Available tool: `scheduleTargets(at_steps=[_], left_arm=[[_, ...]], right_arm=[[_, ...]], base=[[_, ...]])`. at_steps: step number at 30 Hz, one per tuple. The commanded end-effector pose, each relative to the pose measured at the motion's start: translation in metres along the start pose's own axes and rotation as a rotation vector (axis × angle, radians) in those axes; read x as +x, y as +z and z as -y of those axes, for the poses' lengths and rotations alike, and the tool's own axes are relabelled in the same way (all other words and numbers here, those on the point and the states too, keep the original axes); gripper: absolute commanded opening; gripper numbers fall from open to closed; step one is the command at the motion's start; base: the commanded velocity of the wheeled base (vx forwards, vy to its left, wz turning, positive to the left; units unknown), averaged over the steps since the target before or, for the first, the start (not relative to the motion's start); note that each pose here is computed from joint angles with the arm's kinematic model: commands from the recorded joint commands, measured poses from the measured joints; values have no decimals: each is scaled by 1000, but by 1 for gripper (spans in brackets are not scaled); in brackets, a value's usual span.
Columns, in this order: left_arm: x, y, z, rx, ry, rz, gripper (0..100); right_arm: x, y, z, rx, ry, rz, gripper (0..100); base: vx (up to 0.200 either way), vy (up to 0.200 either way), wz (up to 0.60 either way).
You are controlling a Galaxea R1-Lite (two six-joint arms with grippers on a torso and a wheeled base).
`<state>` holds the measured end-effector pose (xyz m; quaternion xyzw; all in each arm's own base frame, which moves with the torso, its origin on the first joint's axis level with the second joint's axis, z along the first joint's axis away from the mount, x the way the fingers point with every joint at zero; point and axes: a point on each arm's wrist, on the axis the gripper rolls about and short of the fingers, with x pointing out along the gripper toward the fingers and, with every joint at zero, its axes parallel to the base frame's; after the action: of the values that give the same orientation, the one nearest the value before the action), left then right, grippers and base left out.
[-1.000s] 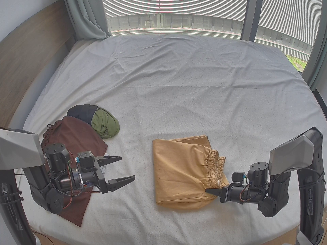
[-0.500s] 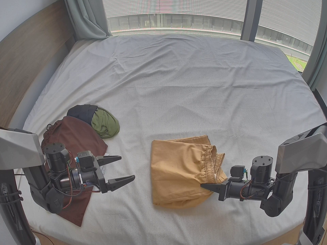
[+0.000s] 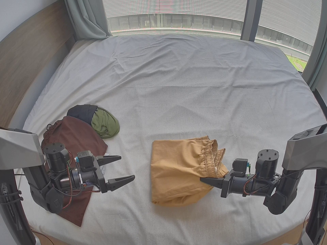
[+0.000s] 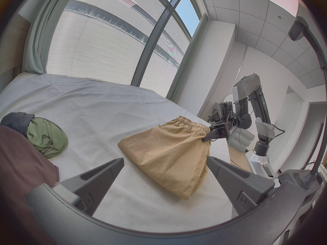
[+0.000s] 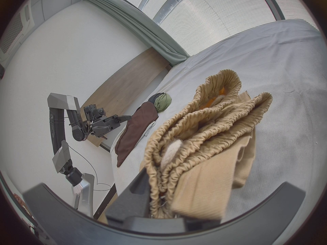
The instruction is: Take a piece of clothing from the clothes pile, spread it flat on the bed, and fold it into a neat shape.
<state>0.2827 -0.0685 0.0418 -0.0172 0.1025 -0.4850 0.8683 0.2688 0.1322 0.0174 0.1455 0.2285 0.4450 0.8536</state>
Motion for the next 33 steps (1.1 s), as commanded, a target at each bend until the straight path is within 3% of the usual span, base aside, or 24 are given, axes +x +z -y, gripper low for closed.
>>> scheduleTargets(at_steps=[1,20,33], left_arm=[[0,1,-1,4,2,3,100],[2,5,-4,64,5,18,100],[1,6,-2,67,5,20,100]], right_arm=[[1,5,-2,-13,9,18,0],[6,31,-6,-46,37,110,0],[15,72,-14,-22,98,242,0]], base=[[0,0,0],[0,0,0],[0,0,0]])
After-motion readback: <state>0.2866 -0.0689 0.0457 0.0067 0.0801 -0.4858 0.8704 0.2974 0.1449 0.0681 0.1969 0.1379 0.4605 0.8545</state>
